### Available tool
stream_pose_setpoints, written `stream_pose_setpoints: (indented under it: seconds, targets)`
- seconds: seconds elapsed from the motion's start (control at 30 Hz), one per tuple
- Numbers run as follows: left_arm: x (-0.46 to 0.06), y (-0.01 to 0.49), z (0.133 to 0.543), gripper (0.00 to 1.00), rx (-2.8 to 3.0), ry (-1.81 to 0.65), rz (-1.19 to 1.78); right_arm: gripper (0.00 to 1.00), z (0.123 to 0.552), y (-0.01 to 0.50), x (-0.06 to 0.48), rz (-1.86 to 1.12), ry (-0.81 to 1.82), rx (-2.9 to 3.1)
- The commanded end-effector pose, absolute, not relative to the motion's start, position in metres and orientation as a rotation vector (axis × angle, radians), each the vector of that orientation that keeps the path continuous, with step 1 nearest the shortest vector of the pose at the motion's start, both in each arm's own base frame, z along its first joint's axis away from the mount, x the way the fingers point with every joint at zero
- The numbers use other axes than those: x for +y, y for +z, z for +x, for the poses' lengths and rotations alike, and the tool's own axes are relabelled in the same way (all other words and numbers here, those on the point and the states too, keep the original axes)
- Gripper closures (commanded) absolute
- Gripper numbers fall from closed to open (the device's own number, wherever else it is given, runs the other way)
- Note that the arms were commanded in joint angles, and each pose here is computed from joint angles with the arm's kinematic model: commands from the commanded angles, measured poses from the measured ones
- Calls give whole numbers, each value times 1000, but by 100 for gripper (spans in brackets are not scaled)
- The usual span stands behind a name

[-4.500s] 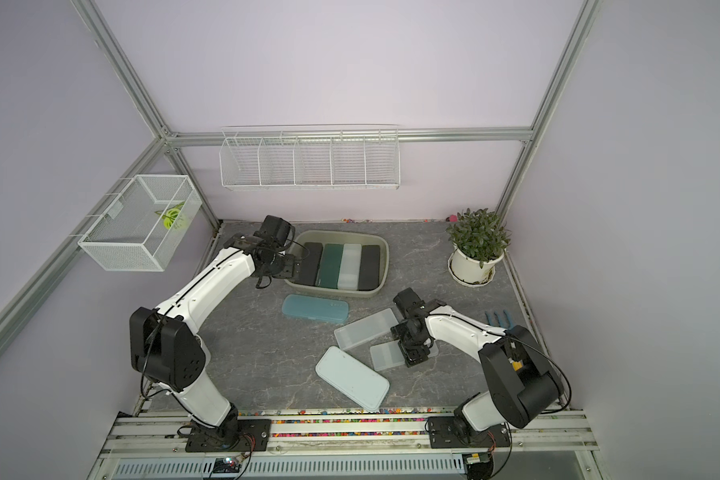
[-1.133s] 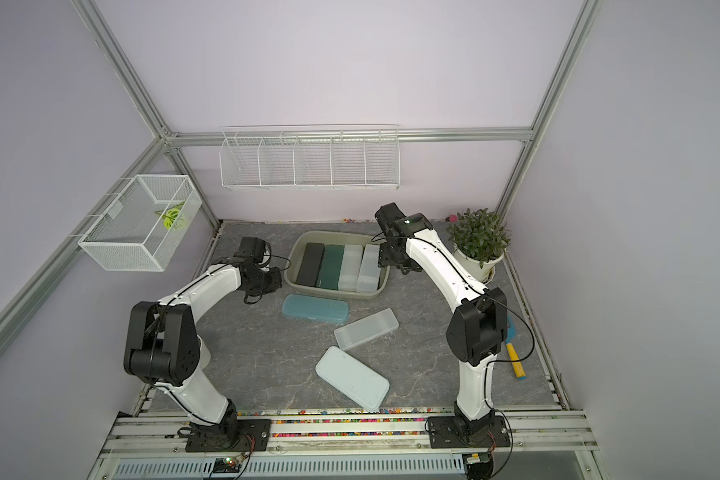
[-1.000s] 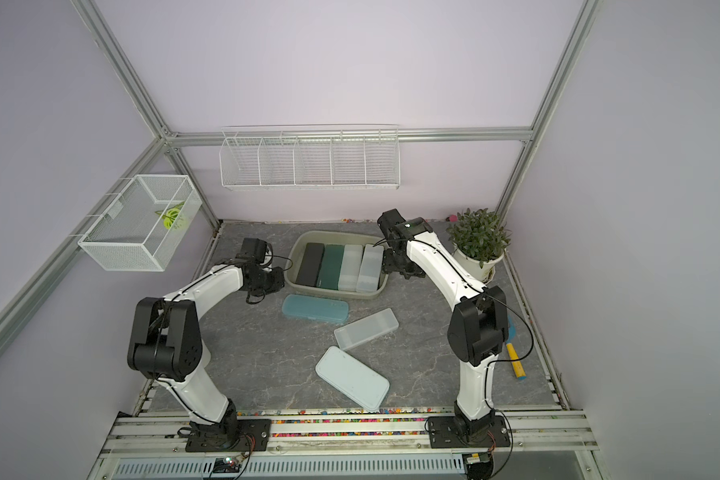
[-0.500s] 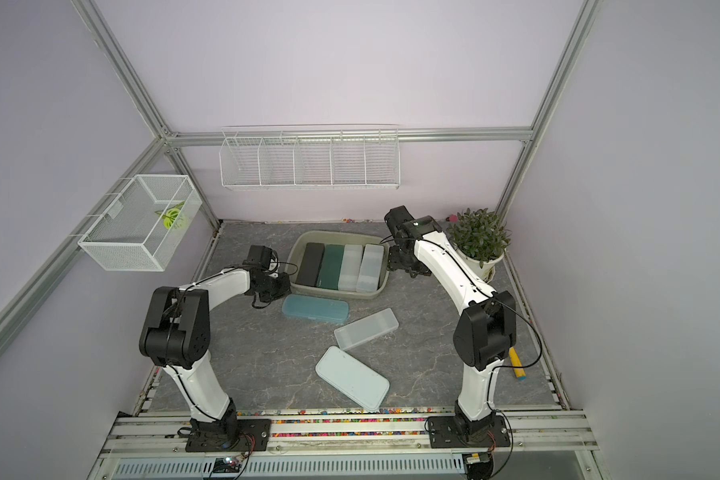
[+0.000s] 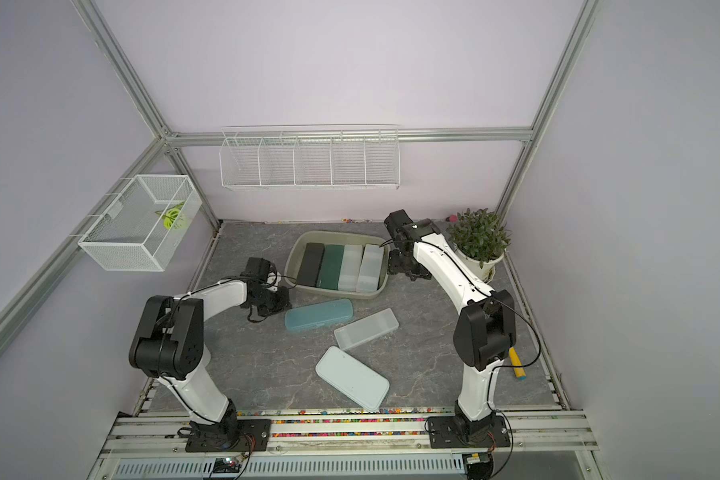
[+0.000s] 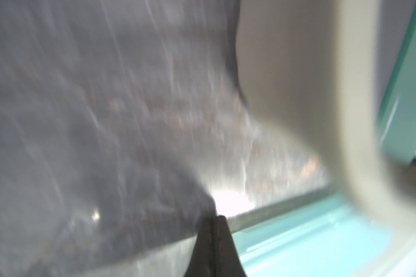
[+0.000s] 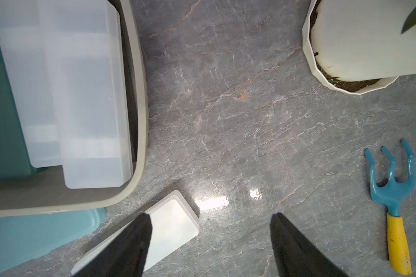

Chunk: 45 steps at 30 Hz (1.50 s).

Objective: Put the pencil case into the storage box
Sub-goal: Pick up the pencil case from the center of the board.

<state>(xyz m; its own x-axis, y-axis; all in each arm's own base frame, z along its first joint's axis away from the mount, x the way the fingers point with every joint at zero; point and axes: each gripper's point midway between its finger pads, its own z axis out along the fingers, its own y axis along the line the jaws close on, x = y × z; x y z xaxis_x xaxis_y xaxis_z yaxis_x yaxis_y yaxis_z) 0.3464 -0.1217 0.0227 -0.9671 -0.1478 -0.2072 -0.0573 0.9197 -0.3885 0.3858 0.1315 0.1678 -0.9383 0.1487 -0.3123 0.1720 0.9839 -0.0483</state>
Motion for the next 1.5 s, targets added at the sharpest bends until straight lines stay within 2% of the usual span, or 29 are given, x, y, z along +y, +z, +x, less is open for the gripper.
stream_pose_setpoints:
  seconds: [0.0, 0.07, 0.1, 0.23, 0.3, 0.37, 0.7, 1.23, 1.47]
  targets:
    - [-127, 29, 319, 100, 2906, -589, -103, 18, 384, 164, 130, 251, -94, 2825]
    - [-122, 36, 317, 100, 2896, -553, -109, 17, 384, 164, 130, 252, -91, 2823]
    - [-117, 41, 318, 95, 2886, -510, -118, 17, 384, 164, 130, 251, -92, 2824]
    - [-109, 70, 330, 58, 2826, -418, -65, 17, 384, 166, 130, 240, -81, 2819]
    - [-120, 87, 336, 48, 2794, -418, 47, 17, 383, 165, 131, 235, -79, 2821]
    - [-136, 98, 339, 43, 2778, -396, 181, 17, 382, 165, 131, 232, -76, 2821]
    - [-186, 82, 330, 33, 2760, -118, 664, 17, 370, 163, 123, 242, -84, 2826]
    - [-197, 59, 311, 22, 2836, -174, 870, 17, 362, 156, 122, 244, -63, 2854]
    - [-190, 50, 307, 16, 2838, -110, 947, 17, 362, 151, 123, 225, -63, 2869]
